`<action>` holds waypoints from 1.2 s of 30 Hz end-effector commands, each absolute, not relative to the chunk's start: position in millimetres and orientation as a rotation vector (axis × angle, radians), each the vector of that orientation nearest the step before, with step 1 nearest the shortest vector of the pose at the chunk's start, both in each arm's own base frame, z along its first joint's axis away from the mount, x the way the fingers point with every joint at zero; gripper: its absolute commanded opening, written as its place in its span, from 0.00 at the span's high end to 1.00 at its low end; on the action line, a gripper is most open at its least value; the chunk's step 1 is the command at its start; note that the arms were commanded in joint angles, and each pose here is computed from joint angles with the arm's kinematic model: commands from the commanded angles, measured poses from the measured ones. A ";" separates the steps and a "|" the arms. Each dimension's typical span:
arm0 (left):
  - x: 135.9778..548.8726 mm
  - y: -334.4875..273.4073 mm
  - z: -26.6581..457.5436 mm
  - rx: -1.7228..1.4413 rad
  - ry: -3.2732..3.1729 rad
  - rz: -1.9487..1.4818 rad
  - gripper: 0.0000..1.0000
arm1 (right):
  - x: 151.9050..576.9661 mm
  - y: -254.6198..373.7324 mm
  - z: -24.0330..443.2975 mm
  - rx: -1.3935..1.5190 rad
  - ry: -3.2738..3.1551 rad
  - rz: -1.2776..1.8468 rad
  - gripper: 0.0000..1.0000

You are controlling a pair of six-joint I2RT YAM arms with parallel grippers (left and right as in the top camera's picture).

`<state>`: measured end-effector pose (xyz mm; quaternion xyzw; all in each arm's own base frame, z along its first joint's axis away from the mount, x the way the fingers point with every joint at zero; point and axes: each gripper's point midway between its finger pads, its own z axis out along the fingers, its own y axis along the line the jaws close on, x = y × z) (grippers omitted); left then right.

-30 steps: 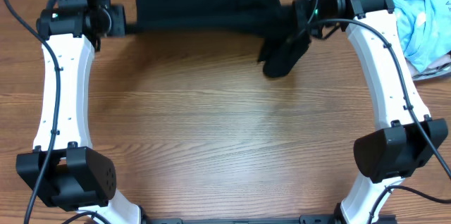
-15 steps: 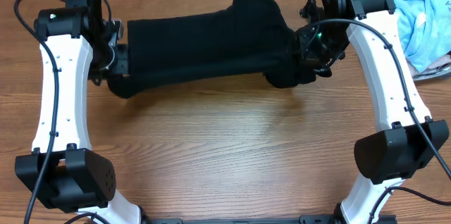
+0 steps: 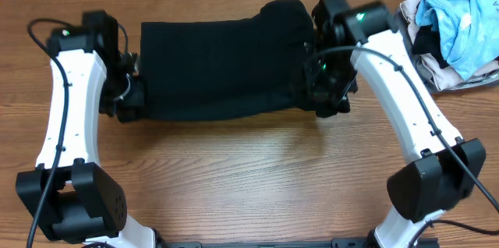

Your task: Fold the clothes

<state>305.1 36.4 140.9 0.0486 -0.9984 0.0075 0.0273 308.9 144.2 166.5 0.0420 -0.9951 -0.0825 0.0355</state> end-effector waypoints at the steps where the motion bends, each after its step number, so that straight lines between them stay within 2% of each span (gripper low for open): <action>1: 287.7 45.1 127.7 0.248 -3.069 -0.008 0.96 | 279.5 143.0 154.5 0.033 -3.054 -0.223 0.96; 12: 281.1 75.7 83.4 0.508 -3.088 -0.050 0.96 | 200.2 164.4 90.3 0.110 -2.933 -0.177 0.87; 13: 280.9 75.7 81.9 0.508 -3.088 -0.050 0.96 | 197.2 165.1 87.4 0.114 -2.926 -0.178 0.81; 14: 281.2 75.5 80.9 0.507 -3.090 -0.051 0.96 | 194.0 165.7 85.0 0.119 -2.916 -0.179 0.67; 15: 281.4 75.3 80.6 0.505 -3.091 -0.051 0.91 | 191.9 166.4 83.8 0.122 -2.909 -0.182 0.58; 16: 282.2 75.5 80.6 0.505 -3.095 -0.051 0.75 | 190.5 166.8 83.5 0.123 -2.904 -0.185 0.49; 17: 283.3 75.7 80.6 0.507 -3.099 -0.051 0.58 | 190.0 166.7 83.5 0.124 -2.902 -0.184 0.46; 18: 284.3 76.0 80.6 0.507 -3.103 -0.052 0.49 | 189.8 166.5 83.7 0.123 -2.902 -0.183 0.45; 19: 285.6 76.3 80.6 0.497 -3.110 -0.053 0.45 | 190.2 166.5 84.3 0.125 -2.906 -0.185 0.44; 22: 292.2 77.9 81.7 0.502 -3.137 -0.057 0.40 | 202.9 165.9 87.5 0.113 -2.966 -0.206 0.42; 25: 306.0 80.0 89.2 0.511 -3.188 -0.052 0.38 | 230.8 157.9 91.4 0.013 -3.069 -0.240 0.31; 27: 318.0 80.8 97.9 0.517 -3.232 -0.039 0.35 | 256.2 143.8 91.5 -0.076 -3.147 -0.236 0.29; 33: 353.0 76.4 115.1 0.470 -3.379 0.057 0.26 | 322.9 90.7 89.9 -0.417 -3.289 -0.277 0.28; 36: 359.2 71.6 116.6 0.436 -3.406 0.102 0.26 | 335.8 66.9 82.6 -0.541 -3.276 -0.286 0.32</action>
